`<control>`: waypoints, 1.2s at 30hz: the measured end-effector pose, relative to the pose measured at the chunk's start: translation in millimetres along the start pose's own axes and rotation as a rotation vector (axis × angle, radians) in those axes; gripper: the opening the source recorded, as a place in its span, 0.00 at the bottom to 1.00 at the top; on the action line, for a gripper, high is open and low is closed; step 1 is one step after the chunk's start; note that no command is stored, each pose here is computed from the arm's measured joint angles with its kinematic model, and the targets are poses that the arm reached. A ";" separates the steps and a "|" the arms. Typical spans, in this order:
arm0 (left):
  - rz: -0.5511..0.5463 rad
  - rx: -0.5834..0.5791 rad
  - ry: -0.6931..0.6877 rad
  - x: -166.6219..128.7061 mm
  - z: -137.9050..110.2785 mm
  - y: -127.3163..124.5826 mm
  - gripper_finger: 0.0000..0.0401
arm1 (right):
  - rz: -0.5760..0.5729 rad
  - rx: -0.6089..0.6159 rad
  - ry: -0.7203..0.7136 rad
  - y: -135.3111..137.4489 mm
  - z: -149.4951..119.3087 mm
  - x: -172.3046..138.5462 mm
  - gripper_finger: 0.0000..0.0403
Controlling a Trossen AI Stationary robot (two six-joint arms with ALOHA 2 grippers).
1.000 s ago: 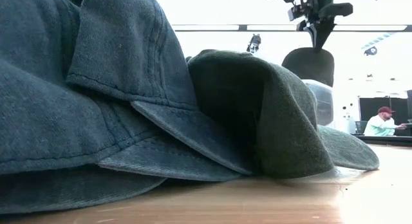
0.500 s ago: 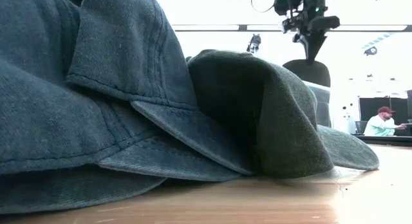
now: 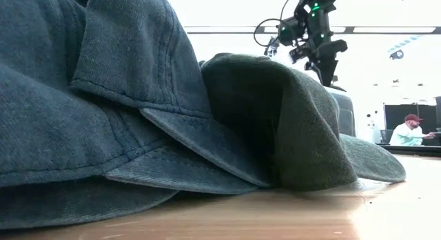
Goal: Pick & Place hat
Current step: Put the top green cap into the right transparent bin, then put the green cap into the right transparent bin
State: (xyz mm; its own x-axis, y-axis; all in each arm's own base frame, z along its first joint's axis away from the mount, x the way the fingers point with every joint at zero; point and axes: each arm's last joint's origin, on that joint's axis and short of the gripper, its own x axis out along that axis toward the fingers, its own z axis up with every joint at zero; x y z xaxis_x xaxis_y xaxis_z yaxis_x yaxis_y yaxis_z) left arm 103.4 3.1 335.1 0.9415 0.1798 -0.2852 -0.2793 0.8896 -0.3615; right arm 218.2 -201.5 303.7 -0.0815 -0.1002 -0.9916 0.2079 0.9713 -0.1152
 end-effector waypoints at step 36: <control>0.000 -0.003 0.001 0.1 -0.1 0.0 0.09 | -0.254 0.239 -0.247 -10.8 -4.9 -71.8 0.50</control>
State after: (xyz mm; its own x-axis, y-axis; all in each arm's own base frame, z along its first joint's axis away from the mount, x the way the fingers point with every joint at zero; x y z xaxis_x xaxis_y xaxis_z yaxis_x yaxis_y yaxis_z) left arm 103.4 3.1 335.0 0.9414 0.1796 -0.2857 -0.2800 0.8882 -0.3643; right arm 217.0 -203.7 376.4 0.0708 -0.4066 -0.9109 0.4336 0.8349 -0.3390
